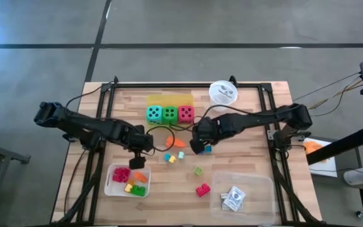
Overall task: Pick & Place Toys
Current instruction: Put the blue game piece into the white bin
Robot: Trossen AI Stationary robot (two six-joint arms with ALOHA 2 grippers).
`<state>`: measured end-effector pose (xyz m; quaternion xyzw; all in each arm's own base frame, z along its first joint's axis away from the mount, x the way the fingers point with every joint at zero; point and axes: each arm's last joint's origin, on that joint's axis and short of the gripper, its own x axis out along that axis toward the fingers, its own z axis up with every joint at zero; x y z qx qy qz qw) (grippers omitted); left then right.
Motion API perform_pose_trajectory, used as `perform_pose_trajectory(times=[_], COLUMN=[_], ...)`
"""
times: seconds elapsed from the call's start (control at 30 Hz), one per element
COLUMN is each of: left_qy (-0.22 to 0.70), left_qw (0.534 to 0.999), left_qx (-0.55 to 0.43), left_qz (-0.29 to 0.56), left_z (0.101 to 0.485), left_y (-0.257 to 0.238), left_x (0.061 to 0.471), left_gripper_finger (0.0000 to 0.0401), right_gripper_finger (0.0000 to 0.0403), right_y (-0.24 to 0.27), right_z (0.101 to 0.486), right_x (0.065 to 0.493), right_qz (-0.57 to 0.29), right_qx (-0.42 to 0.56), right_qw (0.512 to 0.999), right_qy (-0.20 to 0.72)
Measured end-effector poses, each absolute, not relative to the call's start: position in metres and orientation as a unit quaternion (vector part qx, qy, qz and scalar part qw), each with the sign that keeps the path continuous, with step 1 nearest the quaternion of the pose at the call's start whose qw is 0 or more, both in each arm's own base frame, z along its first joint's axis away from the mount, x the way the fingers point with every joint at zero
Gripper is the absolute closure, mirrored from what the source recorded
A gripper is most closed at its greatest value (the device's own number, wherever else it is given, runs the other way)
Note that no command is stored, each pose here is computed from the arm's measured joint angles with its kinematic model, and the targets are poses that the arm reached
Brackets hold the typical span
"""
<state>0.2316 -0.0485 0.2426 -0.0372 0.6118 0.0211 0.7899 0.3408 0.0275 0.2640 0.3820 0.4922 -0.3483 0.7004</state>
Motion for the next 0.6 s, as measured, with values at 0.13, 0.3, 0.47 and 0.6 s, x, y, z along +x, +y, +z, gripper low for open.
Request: perform_pose_trajectory(times=[0.13, 0.3, 0.47, 0.6], left_qy=[0.606, 0.59, 0.583, 0.587], left_qw=[0.795, 0.807, 0.812, 0.809], left_qx=[-0.024, -0.021, -0.013, -0.005], left_qz=[0.006, -0.004, -0.019, -0.027], left_z=[0.246, 0.255, 0.257, 0.251], left_y=[-0.052, -0.054, -0.06, -0.063], left_x=[0.229, 0.222, 0.214, 0.205], left_gripper_finger=[0.0034, 0.0034, 0.0034, 0.0034], right_gripper_finger=[0.0016, 0.0016, 0.0016, 0.0016], right_y=[0.026, 0.026, 0.023, 0.018], right_z=[0.248, 0.235, 0.225, 0.217], right_x=[0.343, 0.358, 0.367, 0.37], right_qz=[-0.367, -0.367, -0.373, -0.377], right_qx=[0.388, 0.389, 0.385, 0.389], right_qw=[0.677, 0.668, 0.661, 0.651], right_qy=[0.507, 0.518, 0.526, 0.532])
